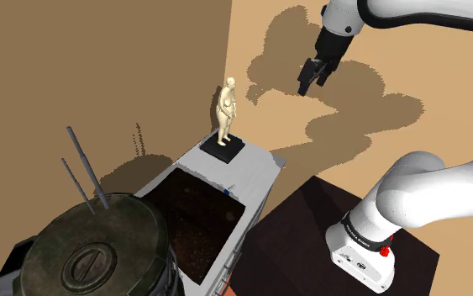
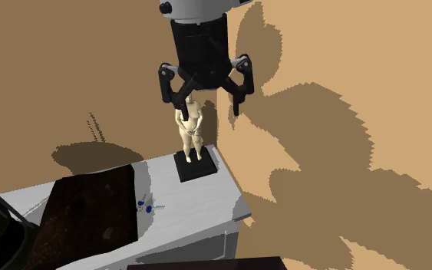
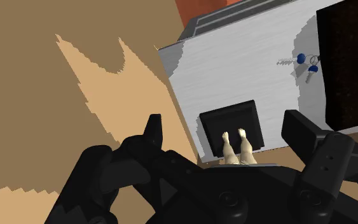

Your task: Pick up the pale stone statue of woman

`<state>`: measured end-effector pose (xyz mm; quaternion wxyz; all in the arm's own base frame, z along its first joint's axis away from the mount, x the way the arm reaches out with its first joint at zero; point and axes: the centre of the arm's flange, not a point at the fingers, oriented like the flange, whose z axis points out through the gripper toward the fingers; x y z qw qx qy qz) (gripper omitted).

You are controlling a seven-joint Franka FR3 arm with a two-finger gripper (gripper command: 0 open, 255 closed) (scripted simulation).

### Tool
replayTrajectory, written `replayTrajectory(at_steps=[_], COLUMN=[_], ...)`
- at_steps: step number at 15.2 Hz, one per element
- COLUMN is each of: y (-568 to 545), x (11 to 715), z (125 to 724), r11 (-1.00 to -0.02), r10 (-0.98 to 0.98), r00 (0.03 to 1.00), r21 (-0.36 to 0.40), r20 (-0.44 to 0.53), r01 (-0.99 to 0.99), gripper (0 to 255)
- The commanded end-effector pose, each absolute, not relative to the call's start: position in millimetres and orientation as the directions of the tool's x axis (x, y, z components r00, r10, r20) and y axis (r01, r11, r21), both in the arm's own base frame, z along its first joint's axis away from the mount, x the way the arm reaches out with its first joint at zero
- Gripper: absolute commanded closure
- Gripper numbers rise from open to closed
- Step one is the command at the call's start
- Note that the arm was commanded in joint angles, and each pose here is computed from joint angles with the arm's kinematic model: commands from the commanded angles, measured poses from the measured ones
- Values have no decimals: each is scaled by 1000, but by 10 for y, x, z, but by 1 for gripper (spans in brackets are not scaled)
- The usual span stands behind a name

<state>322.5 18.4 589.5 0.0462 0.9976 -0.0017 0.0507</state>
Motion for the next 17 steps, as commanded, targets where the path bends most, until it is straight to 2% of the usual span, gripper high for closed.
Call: replayTrajectory(at_steps=[1, 17], y=[184, 639], x=[3225, 5424], z=[5895, 5636], r11=[-996, -977], r10=[1, -211], r00=[995, 977], r21=[92, 20], r20=[101, -17], r01=[-8, -210], gripper=[0, 0])
